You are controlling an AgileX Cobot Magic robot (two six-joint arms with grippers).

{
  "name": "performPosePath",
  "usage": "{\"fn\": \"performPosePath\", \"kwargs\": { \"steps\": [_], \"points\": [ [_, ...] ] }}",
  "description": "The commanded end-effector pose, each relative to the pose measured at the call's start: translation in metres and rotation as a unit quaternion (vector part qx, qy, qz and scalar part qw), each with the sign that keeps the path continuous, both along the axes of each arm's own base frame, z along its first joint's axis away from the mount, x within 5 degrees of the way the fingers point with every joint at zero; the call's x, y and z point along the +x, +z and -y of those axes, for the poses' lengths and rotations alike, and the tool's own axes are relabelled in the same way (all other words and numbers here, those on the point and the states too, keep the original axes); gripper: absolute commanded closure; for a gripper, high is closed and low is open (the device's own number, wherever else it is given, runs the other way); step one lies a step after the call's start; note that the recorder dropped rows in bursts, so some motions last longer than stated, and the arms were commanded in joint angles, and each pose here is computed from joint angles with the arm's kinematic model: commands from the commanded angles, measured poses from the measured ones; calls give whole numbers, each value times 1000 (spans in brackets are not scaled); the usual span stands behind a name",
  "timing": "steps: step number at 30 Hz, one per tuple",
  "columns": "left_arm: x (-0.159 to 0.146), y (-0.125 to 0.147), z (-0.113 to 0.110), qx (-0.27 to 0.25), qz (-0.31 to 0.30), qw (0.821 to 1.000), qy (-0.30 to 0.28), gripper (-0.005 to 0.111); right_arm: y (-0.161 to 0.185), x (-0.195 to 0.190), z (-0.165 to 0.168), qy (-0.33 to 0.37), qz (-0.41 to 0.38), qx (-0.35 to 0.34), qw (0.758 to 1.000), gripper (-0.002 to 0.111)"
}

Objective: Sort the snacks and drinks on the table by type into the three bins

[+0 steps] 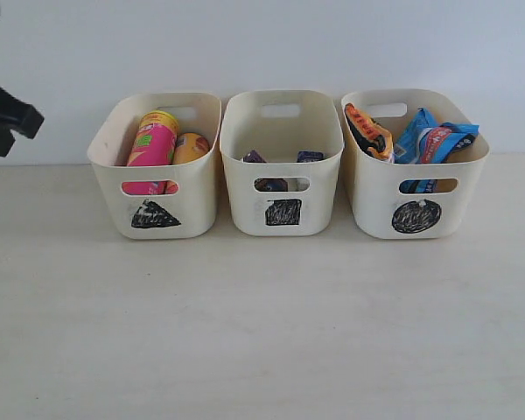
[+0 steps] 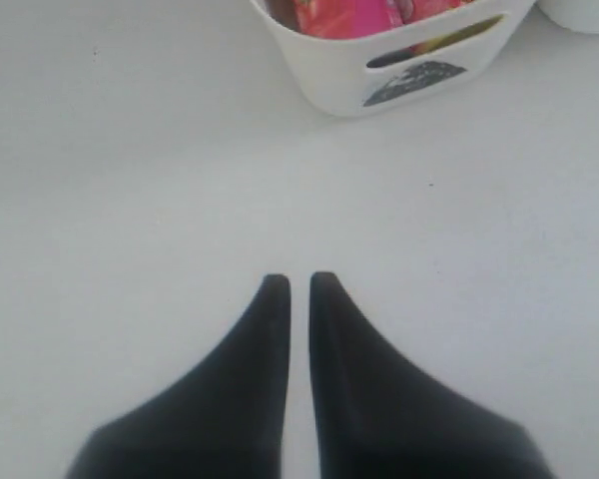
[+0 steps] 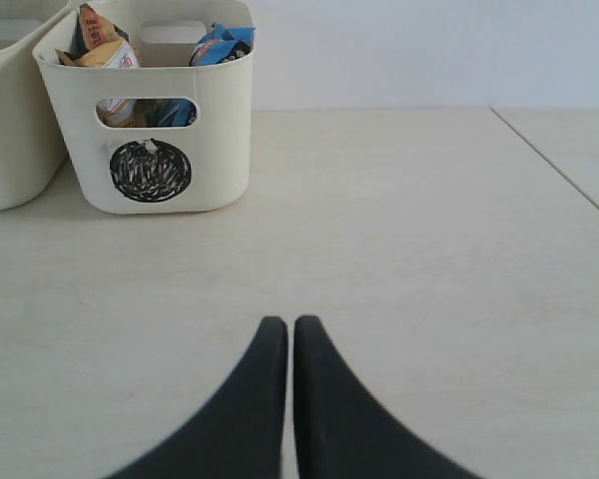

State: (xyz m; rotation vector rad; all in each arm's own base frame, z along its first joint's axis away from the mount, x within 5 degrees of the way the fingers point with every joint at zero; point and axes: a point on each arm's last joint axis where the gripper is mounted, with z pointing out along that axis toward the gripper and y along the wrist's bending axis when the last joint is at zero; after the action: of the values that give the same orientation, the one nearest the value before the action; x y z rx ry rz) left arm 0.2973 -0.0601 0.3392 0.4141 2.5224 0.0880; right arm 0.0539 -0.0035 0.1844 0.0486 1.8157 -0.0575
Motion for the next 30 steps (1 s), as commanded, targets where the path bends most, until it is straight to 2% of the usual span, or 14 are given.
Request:
{"fn": "performPosePath", "kwargs": {
  "steps": [1,6,9,17,22,26,30],
  "points": [
    [-38,3,-6,-31,17,999,11,103,-1,0,0,1,3,-1,1000,109],
    [-74,6,-9,-68,26,997,14,103,-1,0,0,1,3,-1,1000,109],
    [-92,5,-12,-104,22,993,48,103,-1,0,0,1,3,-1,1000,109],
    [-139,-5,-24,-96,24,994,50,103,-1,0,0,1,3,-1,1000,109],
    [-163,-15,-30,-113,75,990,47,103,-1,0,0,1,3,-1,1000,109],
    [-173,-22,-32,-139,169,975,36,103,-1,0,0,1,3,-1,1000,109],
    [-183,-38,-34,-149,208,966,31,103,-1,0,0,1,3,-1,1000,109]
  ]
}}
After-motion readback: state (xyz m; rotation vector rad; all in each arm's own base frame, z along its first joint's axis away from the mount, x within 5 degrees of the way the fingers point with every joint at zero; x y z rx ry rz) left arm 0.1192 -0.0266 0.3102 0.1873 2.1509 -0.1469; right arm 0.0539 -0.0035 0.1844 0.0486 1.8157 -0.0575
